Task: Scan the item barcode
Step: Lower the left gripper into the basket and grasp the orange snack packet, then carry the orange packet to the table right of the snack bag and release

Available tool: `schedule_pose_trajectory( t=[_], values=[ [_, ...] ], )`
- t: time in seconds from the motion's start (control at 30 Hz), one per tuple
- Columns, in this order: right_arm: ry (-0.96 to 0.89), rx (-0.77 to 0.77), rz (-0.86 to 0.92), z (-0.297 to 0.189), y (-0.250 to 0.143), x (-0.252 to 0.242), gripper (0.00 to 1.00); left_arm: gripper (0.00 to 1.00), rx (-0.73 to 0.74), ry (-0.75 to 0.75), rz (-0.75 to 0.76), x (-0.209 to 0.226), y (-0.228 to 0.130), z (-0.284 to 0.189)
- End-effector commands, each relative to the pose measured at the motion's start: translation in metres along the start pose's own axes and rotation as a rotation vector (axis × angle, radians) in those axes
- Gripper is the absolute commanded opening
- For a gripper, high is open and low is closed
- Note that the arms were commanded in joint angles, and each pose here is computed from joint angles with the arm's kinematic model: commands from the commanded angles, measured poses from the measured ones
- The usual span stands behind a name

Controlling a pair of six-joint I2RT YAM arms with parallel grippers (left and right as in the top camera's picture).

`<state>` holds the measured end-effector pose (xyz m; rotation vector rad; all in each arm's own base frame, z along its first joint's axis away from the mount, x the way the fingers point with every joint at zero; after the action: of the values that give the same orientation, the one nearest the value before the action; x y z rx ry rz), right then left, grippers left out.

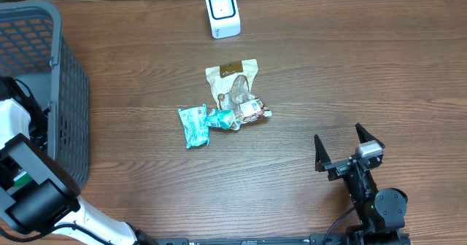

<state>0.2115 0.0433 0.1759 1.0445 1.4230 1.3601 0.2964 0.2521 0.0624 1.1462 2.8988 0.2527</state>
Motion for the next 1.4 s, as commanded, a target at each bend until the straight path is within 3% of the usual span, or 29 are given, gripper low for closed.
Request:
schedule_pose_trajectory(
  t=[0.0, 0.3, 0.47, 0.57, 0.73, 0.9, 1.07, 1.23, 1.37],
  values=[
    [-0.016, -0.002, 0.003, 0.0, -0.002, -0.002, 1.0, 0.04, 0.07, 0.028, -0.013, 0.004, -0.013, 0.01],
    [-0.016, -0.002, 0.003, 0.0, -0.002, -0.002, 1.0, 0.04, 0.064, -0.084, -0.057, -0.011, 0.012, -0.045],
    [-0.016, -0.002, 0.003, 0.0, -0.002, -0.002, 1.0, 0.04, 0.001, -0.344, -0.05, -0.044, 0.034, -0.128],
    [-0.016, -0.002, 0.003, 0.0, -0.002, -0.002, 1.0, 0.04, -0.112, -0.517, 0.023, -0.062, 0.039, -0.2],
    [-0.016, -0.002, 0.003, 0.0, -0.002, -0.002, 1.0, 0.04, -0.322, -0.662, 0.105, -0.068, 0.02, -0.305],
    [-0.016, -0.002, 0.003, 0.0, -0.002, -0.002, 1.0, 0.04, -0.474, -0.753, 0.21, -0.074, -0.032, -0.379],
    [-0.016, -0.002, 0.003, 0.0, -0.002, -0.002, 1.0, 0.04, -0.466, -0.697, 0.4, -0.093, -0.093, -0.395],
    [-0.016, -0.002, 0.003, 0.0, -0.002, -0.002, 1.0, 0.05, -0.296, -0.559, 0.557, -0.119, -0.136, -0.361],
    [-0.016, -0.002, 0.003, 0.0, -0.002, -0.002, 1.0, 0.04, -0.158, -0.572, 0.655, -0.16, -0.163, -0.324]
  ],
)
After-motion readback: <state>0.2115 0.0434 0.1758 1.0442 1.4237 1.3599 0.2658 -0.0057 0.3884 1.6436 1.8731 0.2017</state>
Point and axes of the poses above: each gripper's point midway between its finger pads, its own z axis out along the fingers, its own x axis along the line the jaws close on, y = z × x, the point moved 3 cm from there along -z, back along the fingers, and after that the axes turned 2 degrees about -z, right-handed, at the moved point
